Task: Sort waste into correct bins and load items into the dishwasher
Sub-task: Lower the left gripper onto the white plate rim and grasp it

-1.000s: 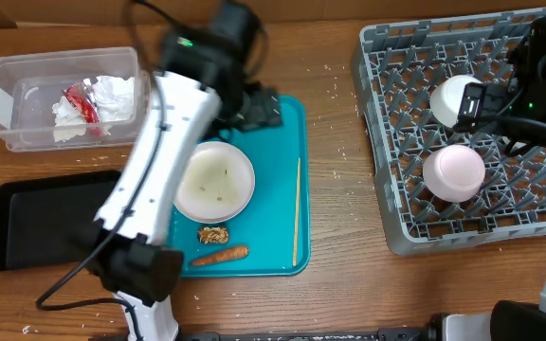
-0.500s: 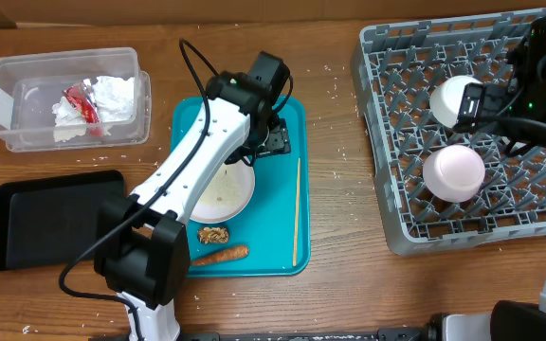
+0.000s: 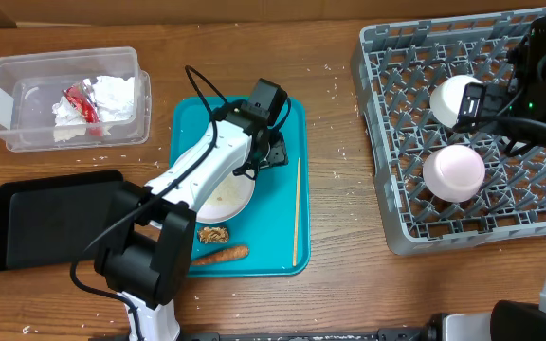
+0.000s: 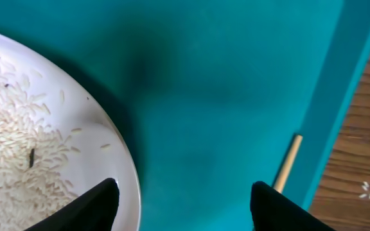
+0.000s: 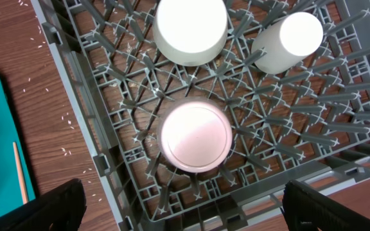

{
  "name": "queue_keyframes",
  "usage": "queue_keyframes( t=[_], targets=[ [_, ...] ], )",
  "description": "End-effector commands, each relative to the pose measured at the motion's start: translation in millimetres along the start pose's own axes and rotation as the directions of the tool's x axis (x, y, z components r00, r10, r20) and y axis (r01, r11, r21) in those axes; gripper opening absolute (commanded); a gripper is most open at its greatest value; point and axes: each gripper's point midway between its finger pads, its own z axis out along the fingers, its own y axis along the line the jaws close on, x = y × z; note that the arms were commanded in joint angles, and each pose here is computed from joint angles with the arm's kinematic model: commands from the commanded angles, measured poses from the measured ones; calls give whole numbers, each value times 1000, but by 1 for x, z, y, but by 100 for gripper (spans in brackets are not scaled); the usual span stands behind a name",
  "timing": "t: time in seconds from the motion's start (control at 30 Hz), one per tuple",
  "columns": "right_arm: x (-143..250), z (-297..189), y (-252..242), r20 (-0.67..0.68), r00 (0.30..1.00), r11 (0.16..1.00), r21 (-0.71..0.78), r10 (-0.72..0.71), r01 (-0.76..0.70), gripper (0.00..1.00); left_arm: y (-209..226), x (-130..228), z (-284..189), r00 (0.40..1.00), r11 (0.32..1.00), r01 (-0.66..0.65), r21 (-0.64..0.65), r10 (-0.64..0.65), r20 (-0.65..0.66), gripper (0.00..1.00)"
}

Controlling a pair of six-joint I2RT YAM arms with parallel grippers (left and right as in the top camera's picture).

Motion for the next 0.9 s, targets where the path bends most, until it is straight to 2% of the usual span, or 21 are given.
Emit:
queue_keyframes(
  t=[0.0, 0.3, 0.47, 0.63, 0.87],
  targets=[
    [-3, -3, -2, 16, 1000, 1000, 7, 3, -4, 100, 12, 7, 13, 1000, 999, 8, -38, -8, -10, 67],
    [-3, -3, -2, 16, 1000, 1000, 7, 3, -4, 100, 23, 10, 18, 1000, 997, 6, -83, -5, 2, 61],
    [-3, -3, -2, 16, 1000, 1000, 7, 3, -4, 100, 24, 12, 18, 1000, 996, 5, -88, -5, -5, 61],
    [-3, -3, -2, 16, 1000, 1000, 7, 3, -4, 100, 24, 18, 18, 999, 996, 3, -84, -6, -34, 55],
    [-3, -3, -2, 16, 1000, 1000, 7, 4, -4, 100, 28, 31, 17, 996, 996, 1, -89, -9, -93, 52]
  ],
)
